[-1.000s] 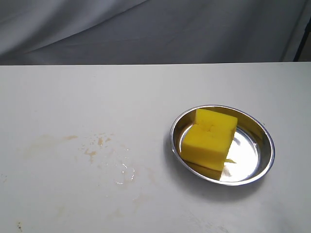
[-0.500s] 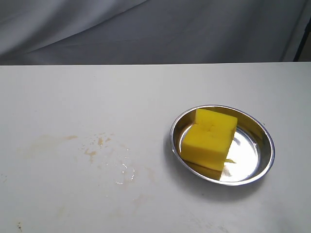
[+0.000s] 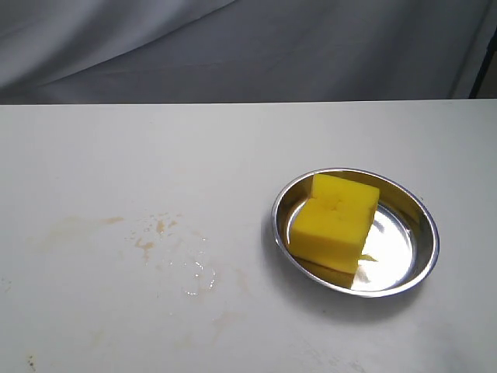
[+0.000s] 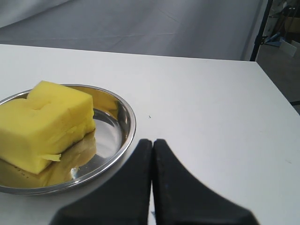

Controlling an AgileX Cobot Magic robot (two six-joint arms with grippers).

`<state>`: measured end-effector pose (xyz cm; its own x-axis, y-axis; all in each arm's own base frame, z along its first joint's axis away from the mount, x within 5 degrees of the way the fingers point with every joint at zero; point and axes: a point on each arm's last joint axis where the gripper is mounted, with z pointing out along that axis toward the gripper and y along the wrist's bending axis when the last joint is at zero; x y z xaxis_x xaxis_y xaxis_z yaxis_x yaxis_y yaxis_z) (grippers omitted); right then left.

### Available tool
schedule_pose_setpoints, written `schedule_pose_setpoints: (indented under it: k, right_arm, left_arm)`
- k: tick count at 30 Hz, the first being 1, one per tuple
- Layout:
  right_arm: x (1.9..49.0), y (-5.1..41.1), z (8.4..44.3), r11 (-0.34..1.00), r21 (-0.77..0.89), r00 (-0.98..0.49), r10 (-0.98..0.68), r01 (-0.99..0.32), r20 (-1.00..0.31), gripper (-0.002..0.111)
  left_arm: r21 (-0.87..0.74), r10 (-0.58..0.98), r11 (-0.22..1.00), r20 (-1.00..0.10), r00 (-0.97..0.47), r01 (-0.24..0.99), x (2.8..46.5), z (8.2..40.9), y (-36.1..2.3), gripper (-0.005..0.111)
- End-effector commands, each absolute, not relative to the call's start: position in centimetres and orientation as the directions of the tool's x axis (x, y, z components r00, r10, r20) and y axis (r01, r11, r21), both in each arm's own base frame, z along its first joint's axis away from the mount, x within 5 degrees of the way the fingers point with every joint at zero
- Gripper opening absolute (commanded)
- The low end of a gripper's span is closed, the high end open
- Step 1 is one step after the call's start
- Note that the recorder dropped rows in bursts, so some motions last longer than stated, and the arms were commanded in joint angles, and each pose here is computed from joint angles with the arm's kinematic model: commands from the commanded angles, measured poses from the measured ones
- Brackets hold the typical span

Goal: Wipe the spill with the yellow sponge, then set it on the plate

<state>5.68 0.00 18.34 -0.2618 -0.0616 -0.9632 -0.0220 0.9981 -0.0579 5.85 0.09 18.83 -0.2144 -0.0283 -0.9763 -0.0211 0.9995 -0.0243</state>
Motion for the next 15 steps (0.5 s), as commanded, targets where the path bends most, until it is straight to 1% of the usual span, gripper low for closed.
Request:
schedule_pose_setpoints:
  k: [1, 5, 15]
  right_arm:
    - [5.66, -0.03, 18.31, 0.999, -0.051, -0.257, -0.053, -0.014, -0.965, 0.000]
    - [5.66, -0.03, 18.31, 0.999, -0.051, -0.257, -0.053, -0.014, -0.965, 0.000]
    - [5.66, -0.03, 18.31, 0.999, -0.051, -0.257, -0.053, -0.014, -0.965, 0.000]
  left_arm:
    - [-0.026, -0.030, 0.999, -0.974, -0.223, -0.022, 5.81, 18.65, 0.08, 0.000]
    - [0.047, 0.045, 0.999, -0.973, -0.225, -0.005, 5.80, 18.63, 0.08, 0.000]
    - [0.052, 0.050, 0.999, -0.973, -0.225, -0.004, 5.80, 18.63, 0.08, 0.000]
